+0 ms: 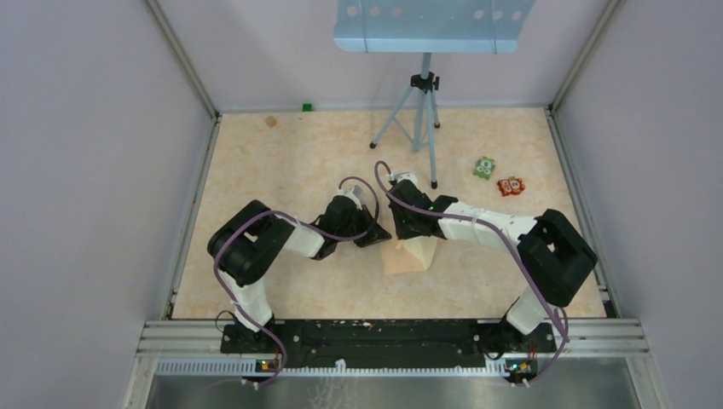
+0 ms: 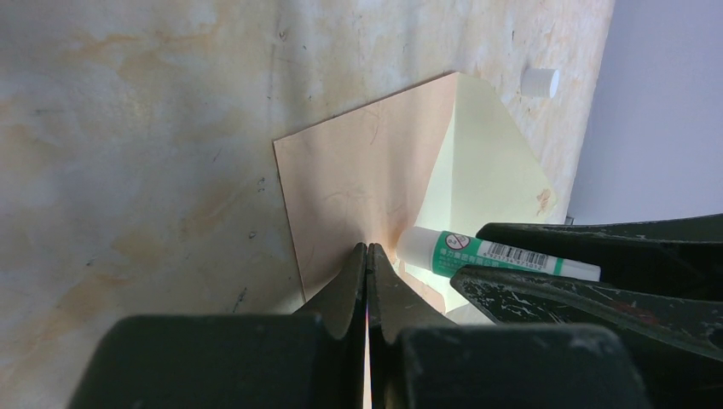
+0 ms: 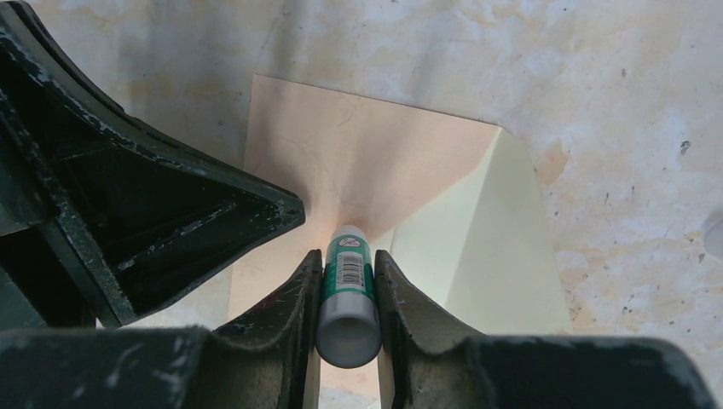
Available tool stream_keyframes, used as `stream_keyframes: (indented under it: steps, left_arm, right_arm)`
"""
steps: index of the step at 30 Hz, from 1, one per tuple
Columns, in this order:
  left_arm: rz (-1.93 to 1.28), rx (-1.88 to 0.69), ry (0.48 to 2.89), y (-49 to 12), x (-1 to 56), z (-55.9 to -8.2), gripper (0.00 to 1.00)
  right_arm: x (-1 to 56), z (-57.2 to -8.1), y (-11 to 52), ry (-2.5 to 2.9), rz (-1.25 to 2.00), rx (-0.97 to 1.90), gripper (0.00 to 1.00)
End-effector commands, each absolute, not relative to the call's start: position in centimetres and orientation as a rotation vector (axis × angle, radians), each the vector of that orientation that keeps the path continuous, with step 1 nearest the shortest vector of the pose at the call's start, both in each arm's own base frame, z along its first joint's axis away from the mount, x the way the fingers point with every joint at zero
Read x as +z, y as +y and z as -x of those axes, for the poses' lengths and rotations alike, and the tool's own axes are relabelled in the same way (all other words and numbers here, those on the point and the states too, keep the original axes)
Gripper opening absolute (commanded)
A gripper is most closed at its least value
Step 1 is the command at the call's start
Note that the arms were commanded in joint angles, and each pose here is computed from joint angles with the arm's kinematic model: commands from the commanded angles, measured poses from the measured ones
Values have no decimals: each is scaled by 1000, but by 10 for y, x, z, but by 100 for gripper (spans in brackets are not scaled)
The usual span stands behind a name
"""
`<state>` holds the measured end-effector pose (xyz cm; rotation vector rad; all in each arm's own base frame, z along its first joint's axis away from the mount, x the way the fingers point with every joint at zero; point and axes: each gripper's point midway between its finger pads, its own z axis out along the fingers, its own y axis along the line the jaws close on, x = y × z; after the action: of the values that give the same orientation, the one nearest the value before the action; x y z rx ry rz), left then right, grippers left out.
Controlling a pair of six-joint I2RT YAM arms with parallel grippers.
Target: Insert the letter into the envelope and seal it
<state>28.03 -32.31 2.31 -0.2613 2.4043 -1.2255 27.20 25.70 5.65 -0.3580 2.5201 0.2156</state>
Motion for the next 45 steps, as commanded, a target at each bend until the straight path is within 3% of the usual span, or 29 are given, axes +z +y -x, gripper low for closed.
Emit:
stream_keyframes:
  steps: [1, 45]
  left_arm:
    - [300, -1100, 2448, -309, 5, -282, 0]
    - [494, -1029, 2516, -297, -20, -276, 0]
  right_arm:
    - [67, -290, 265, 2471, 344, 216, 0]
    - [43, -238, 278, 2572, 528, 233, 0]
